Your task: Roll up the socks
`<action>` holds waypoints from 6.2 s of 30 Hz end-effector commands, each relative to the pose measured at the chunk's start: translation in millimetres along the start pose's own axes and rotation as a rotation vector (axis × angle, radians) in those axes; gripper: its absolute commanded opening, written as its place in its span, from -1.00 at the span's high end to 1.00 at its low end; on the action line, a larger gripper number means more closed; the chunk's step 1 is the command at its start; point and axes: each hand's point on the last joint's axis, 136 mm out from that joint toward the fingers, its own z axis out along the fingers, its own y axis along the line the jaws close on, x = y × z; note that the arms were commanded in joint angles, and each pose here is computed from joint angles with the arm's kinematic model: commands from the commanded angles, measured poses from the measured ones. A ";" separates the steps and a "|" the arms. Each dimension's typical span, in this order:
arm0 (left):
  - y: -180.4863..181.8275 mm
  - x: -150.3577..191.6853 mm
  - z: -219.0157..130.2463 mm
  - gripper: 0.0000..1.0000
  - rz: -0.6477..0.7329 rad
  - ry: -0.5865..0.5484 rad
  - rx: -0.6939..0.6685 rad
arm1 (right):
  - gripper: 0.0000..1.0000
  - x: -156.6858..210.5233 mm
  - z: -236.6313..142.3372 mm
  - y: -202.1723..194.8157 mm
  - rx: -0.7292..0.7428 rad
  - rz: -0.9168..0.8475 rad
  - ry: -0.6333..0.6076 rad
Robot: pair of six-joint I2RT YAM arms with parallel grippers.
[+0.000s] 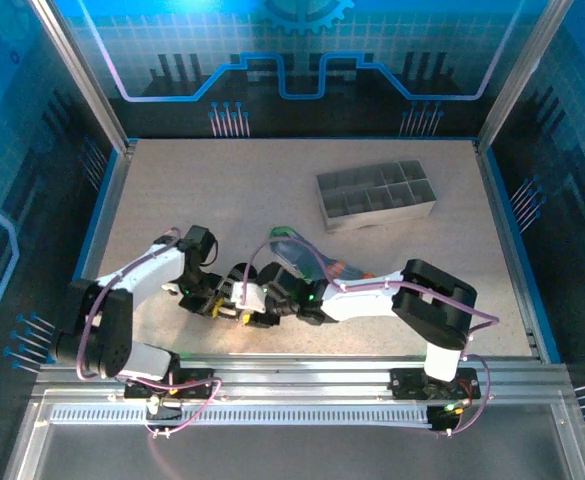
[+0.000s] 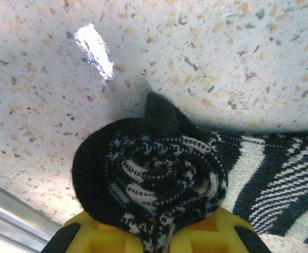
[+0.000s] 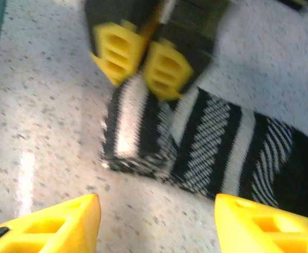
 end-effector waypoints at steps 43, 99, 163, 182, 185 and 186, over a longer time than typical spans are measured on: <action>-17.1 20.3 -30.1 -0.33 0.175 0.003 0.399 | 1.00 119.8 45.2 42.2 -0.295 0.582 0.284; -16.0 3.5 -60.1 -0.60 0.164 -0.093 0.287 | 1.00 86.8 41.4 27.0 -0.157 0.242 0.277; -24.2 25.5 -0.8 -0.19 0.157 0.063 0.118 | 1.00 73.0 38.2 -20.4 0.114 0.086 0.310; -51.3 13.8 -41.1 -0.70 0.145 0.090 0.476 | 1.00 126.4 34.0 -13.6 -0.148 0.490 0.354; -50.5 12.7 -34.4 -0.62 0.142 0.092 0.469 | 1.00 127.1 35.0 -16.1 -0.166 0.523 0.351; -52.2 12.4 -32.9 -0.60 0.146 0.090 0.470 | 1.00 127.6 35.6 -16.7 -0.174 0.535 0.352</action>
